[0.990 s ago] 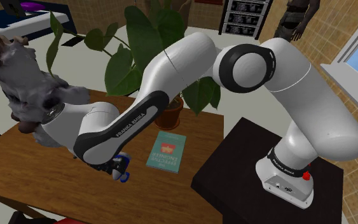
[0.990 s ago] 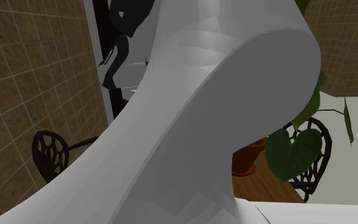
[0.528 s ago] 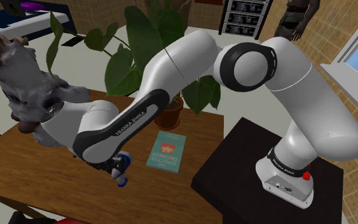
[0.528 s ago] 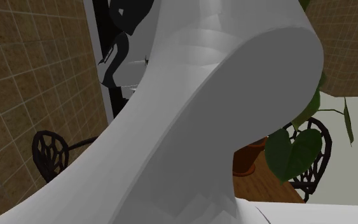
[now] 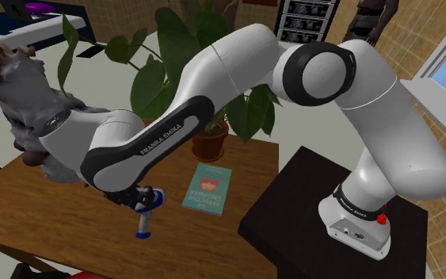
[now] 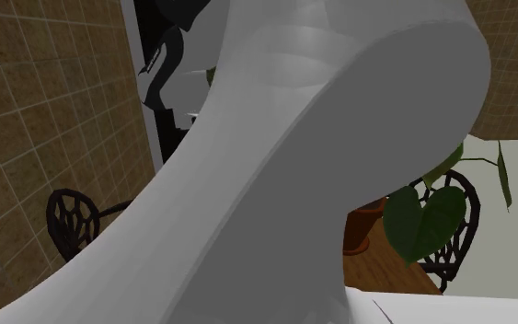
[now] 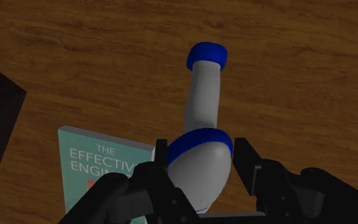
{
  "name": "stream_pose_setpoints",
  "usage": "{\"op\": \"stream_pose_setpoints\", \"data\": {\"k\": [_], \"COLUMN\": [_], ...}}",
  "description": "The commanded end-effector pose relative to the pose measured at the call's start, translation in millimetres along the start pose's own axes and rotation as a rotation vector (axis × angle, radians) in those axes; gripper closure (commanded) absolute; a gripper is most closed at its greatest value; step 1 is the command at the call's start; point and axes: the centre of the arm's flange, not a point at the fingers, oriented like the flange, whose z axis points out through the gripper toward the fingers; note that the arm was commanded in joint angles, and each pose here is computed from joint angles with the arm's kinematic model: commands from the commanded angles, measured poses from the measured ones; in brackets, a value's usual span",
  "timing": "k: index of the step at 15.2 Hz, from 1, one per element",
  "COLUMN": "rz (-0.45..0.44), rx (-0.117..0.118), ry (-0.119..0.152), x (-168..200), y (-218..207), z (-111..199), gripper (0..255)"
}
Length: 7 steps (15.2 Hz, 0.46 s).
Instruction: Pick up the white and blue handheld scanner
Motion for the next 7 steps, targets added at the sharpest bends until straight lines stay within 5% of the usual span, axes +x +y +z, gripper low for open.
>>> {"op": "stream_pose_setpoints", "data": {"k": [1,7], "rz": [0.0,0.0], "rx": [0.0,0.0], "ry": [0.0,0.0], "x": [0,1], "y": [4,9], "z": [-10,-32], "gripper": [255,255]}}
